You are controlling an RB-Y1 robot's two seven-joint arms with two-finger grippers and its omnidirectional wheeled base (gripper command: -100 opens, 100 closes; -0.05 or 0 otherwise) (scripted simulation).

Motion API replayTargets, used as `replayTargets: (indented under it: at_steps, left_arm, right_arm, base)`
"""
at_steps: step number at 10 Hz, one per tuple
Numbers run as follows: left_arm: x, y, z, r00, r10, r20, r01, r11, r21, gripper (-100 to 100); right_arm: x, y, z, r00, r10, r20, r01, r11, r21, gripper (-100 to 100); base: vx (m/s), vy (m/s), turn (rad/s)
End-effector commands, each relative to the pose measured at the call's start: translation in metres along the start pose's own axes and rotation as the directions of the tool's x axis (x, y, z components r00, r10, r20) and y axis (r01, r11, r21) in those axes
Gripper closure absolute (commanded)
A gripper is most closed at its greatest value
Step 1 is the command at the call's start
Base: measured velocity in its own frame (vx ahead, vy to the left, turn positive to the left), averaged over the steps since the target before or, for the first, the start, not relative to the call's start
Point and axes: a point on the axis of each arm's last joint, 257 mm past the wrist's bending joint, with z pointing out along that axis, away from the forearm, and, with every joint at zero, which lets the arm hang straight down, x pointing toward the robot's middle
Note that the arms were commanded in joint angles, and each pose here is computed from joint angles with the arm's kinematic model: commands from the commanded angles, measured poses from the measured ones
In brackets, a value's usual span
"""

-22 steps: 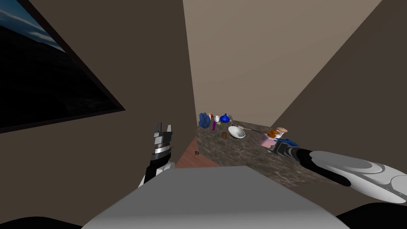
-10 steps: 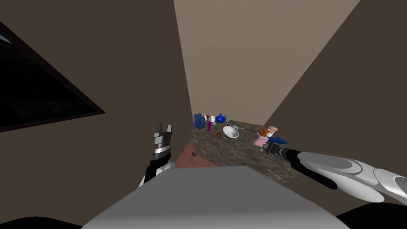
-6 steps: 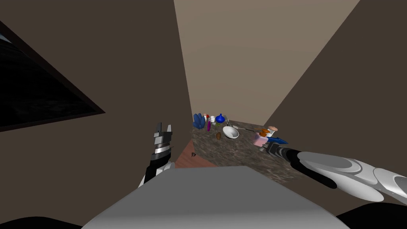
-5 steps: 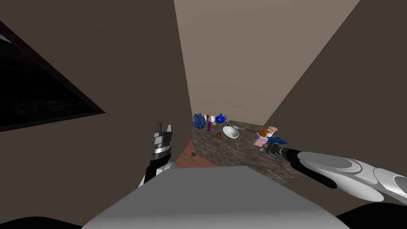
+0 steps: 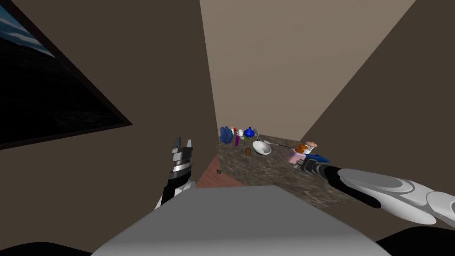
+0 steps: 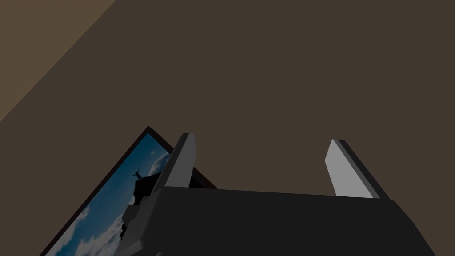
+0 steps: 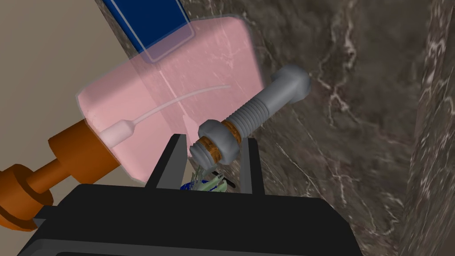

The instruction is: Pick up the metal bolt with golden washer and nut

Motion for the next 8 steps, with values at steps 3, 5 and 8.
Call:
replayTargets:
  at_steps: [3, 5, 8]
  left_arm:
    - [0.000, 0.000, 0.000, 1.000, 0.000, 0.000, 0.000, 1.000, 0.000, 0]
    - [0.000, 0.000, 0.000, 1.000, 0.000, 0.000, 0.000, 1.000, 0.000, 0]
    - [0.000, 0.000, 0.000, 1.000, 0.000, 0.000, 0.000, 1.000, 0.000, 0]
  right_arm:
    - [0.014, -0.018, 0.004, 1.000, 0.002, 0.000, -0.002, 1.000, 0.015, 100]
    - [0.028, -0.026, 0.004, 1.000, 0.007, -0.008, -0.007, 1.000, 0.022, 100]
    - [0.045, -0.035, 0.001, 1.000, 0.016, -0.019, -0.015, 1.000, 0.021, 100]
  base:
    - [-0.018, 0.041, 0.035]
    - [-0.021, 0.060, 0.071]
    - [-0.012, 0.046, 0.032]
